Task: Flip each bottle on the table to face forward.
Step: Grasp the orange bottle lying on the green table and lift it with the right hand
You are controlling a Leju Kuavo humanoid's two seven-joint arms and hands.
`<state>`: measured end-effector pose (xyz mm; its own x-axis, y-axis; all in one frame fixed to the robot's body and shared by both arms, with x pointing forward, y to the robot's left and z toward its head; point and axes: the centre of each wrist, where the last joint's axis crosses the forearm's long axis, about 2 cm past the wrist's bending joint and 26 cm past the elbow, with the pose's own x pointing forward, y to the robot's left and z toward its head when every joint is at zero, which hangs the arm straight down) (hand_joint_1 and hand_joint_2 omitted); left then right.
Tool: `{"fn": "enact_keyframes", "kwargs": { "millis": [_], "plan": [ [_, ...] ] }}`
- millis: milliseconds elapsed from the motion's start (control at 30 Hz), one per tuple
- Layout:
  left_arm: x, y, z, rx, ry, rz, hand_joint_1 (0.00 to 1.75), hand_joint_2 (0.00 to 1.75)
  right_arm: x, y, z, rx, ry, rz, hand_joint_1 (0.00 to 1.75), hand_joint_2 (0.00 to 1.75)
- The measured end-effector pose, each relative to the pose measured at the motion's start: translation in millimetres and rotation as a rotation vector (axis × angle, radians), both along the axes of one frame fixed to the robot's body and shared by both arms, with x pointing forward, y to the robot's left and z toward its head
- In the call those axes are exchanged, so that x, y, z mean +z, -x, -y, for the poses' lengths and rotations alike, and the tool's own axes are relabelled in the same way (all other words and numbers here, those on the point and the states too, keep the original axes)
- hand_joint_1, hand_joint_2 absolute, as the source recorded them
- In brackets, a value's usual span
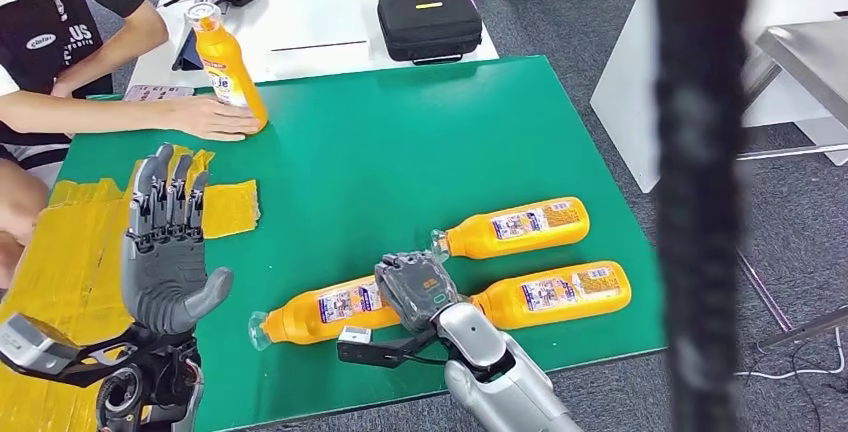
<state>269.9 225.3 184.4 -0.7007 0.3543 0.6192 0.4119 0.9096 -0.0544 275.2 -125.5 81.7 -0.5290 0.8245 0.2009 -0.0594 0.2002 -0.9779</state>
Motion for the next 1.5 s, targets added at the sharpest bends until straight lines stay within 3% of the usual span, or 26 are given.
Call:
{"fn": "enact_keyframes", "kwargs": {
  "millis": [100,133,233,267,667,1033,1300,1500],
  "plan": [
    [2.6,1.6,1,-0.004,0.004,0.014,0.0,1.75,0,-4,-2,-0.008,0.001,-0.007,1.66,1.75],
    [3.4,2.0,1,-0.005,0.004,0.017,0.0,1.75,0,-5,-2,-0.01,0.003,-0.009,1.42,1.75],
    [5.5,2.9,2,-0.005,0.007,0.028,0.0,1.75,0,-7,-3,-0.016,0.02,-0.026,0.2,1.75],
    [6.0,3.1,2,-0.005,0.007,0.031,0.0,1.75,-1,-8,-3,-0.016,0.028,-0.037,0.0,1.75],
    [6.3,4.7,6,-0.002,0.015,0.038,0.0,1.75,-1,-16,-3,0.004,0.019,-0.078,0.0,1.75],
    [1.6,10.5,6,0.016,0.02,0.023,0.0,1.75,10,8,-5,0.025,-0.163,0.001,0.0,1.75],
    [-2.5,13.8,5,0.002,0.019,0.02,0.0,1.75,4,28,1,0.101,-0.205,-0.192,0.0,1.75],
    [-2.6,13.7,5,0.001,0.019,0.022,0.0,1.75,0,33,4,0.119,-0.186,-0.213,0.0,1.75]
  ]
}}
